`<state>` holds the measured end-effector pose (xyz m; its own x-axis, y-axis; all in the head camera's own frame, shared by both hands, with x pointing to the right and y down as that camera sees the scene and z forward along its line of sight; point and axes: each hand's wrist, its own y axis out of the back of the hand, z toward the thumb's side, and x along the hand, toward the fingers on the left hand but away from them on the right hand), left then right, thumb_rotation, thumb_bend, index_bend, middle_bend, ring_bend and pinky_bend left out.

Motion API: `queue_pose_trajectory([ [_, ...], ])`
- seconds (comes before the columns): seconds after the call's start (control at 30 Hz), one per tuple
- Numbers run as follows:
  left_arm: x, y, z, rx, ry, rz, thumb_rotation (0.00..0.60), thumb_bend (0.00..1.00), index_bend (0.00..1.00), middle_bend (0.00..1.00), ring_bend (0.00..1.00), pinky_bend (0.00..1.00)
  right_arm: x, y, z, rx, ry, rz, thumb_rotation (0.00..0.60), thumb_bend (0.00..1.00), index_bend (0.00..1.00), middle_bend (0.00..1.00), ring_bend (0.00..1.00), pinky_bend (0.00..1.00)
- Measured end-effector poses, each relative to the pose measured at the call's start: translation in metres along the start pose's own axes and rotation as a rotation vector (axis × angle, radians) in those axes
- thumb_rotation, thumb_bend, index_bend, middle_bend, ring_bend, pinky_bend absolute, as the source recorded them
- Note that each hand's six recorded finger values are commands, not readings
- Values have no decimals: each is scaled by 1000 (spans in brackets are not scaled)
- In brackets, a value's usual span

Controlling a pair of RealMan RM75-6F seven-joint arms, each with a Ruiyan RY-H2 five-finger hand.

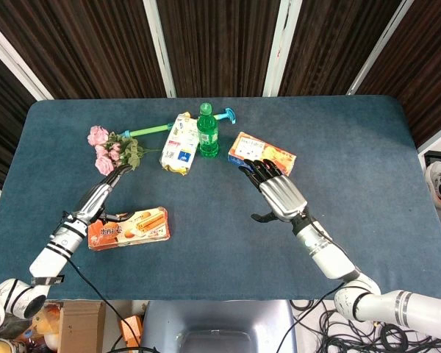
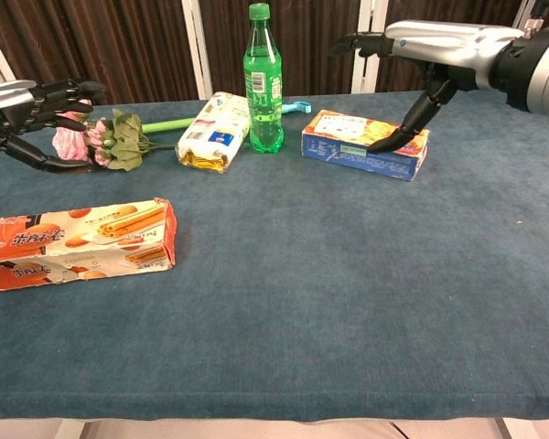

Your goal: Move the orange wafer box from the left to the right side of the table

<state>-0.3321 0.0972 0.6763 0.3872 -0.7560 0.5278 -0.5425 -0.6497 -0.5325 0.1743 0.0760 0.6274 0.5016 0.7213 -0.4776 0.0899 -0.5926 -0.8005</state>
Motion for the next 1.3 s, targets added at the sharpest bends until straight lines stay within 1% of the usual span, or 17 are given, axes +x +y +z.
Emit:
queue_pose_trajectory([
  [0.1, -5, -5, 4, -18, -12, -18, 600, 226, 0, 0, 0, 107, 3, -1, -1, -3, -1, 5, 600, 74, 0, 0, 0, 0],
  [0.23, -14, -12, 12, -34, -30, -59, 600, 197, 0, 0, 0, 82, 7, -1, -6, -14, -8, 6, 600, 74, 0, 0, 0, 0],
  [0.33, -22, -15, 12, -4, -25, -76, 600, 175, 0, 0, 0, 14, 13, 1, -11, -21, -18, 10, 600, 74, 0, 0, 0, 0],
  [0.43, -31, -17, 7, 77, -3, -92, 600, 171, 0, 0, 0, 5, 23, 7, -19, -26, -28, 5, 600, 74, 0, 0, 0, 0],
  [0.53, -38, -21, -1, 201, 31, -104, 600, 170, 0, 0, 0, 5, 41, 16, -30, -21, -41, -20, 600, 74, 0, 0, 0, 0],
  [0.57, -41, -23, -5, 255, 49, -109, 600, 170, 0, 0, 0, 5, 47, 18, -33, -20, -44, -29, 600, 74, 0, 0, 0, 0],
  [0.67, -49, -29, -18, 371, 111, -129, 600, 171, 0, 0, 0, 5, 71, 22, -44, -28, -51, -53, 600, 74, 0, 0, 0, 0],
  [0.77, -58, -37, -33, 459, 179, -159, 600, 172, 0, 0, 0, 8, 96, 27, -60, -34, -70, -59, 600, 74, 0, 0, 0, 0],
  [0.87, -65, -44, -47, 535, 237, -182, 600, 171, 0, 0, 0, 15, 115, 34, -72, -35, -82, -67, 600, 74, 0, 0, 0, 0],
  [0.97, -69, -51, -62, 571, 300, -196, 600, 169, 0, 0, 0, 32, 128, 34, -77, -29, -85, -57, 600, 74, 0, 0, 0, 0],
  [1.07, -71, -55, -76, 589, 345, -208, 600, 170, 0, 0, 6, 101, 135, 33, -80, -11, -88, -44, 600, 74, 0, 0, 0, 0],
  [1.1, -71, -56, -79, 596, 352, -212, 600, 173, 13, 26, 46, 174, 136, 33, -81, -7, -91, -42, 600, 74, 0, 0, 0, 0],
  [1.13, -71, -56, -80, 602, 355, -213, 600, 179, 70, 100, 123, 271, 137, 33, -82, -4, -96, -40, 600, 74, 0, 0, 0, 0],
  [1.17, -71, -55, -80, 606, 353, -208, 600, 184, 148, 190, 213, 355, 137, 33, -83, -3, -99, -39, 600, 74, 0, 0, 0, 0],
  [1.23, -69, -54, -78, 610, 343, -191, 600, 195, 366, 425, 421, 517, 137, 32, -85, -2, -106, -34, 600, 74, 0, 0, 0, 0],
  [1.27, -68, -52, -77, 614, 333, -177, 600, 200, 415, 484, 477, 559, 137, 31, -85, -2, -108, -29, 600, 75, 0, 0, 0, 0],
  [1.3, -68, -51, -76, 616, 325, -167, 600, 208, 470, 565, 558, 616, 136, 30, -86, 0, -109, -24, 600, 74, 0, 0, 0, 0],
])
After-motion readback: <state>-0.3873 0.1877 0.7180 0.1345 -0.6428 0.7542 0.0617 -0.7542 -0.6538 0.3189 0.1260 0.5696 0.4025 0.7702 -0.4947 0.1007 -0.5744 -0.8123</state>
